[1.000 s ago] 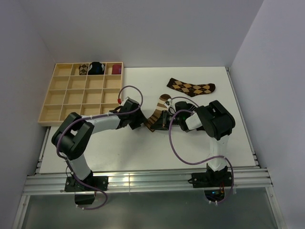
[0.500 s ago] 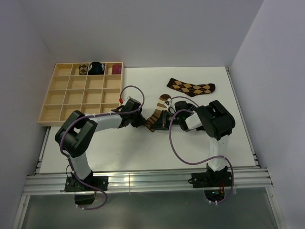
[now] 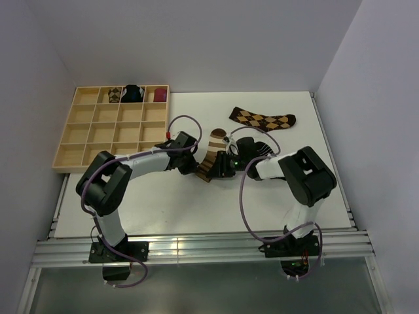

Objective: Roll the socks
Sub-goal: Roll the sock at the center of the board.

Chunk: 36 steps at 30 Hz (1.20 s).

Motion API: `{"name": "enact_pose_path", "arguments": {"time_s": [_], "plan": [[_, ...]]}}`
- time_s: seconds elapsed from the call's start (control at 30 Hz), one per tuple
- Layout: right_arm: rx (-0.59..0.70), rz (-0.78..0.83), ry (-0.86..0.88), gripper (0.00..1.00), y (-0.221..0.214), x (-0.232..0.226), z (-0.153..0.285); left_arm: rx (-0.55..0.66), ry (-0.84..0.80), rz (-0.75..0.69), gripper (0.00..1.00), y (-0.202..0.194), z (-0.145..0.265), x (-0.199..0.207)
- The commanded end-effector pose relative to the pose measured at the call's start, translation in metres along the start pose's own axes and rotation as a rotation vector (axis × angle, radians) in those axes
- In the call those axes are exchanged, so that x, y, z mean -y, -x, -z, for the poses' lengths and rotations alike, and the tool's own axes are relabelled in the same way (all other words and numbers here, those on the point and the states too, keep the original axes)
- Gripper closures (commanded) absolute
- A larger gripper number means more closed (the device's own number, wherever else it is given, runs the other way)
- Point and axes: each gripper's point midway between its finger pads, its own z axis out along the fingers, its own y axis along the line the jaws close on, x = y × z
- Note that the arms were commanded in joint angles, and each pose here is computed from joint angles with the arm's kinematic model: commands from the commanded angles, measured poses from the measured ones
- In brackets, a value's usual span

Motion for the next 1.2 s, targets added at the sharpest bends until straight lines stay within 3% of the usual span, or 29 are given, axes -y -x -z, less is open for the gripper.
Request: {"name": "enact_pose_path", "arguments": {"time_s": [0.0, 0.2, 0.43, 1.17], "plan": [[0.054, 0.179, -0.152, 0.51, 0.005, 0.005, 0.011, -0.01, 0.12, -0.084, 1.0, 0.0, 0.008, -0.023], [0.13, 0.418, -0.2, 0.49, 0.014, -0.025, 0.013, -0.032, 0.16, -0.14, 1.0, 0.001, 0.01, -0.028], [0.192, 0.591, -0.262, 0.47, 0.012, -0.041, 0.005, -0.05, 0.155, -0.152, 1.0, 0.001, 0.007, -0.021], [0.173, 0.712, -0.311, 0.48, -0.001, -0.041, -0.028, -0.062, 0.134, -0.142, 1.0, 0.0, 0.005, -0.015]]}}
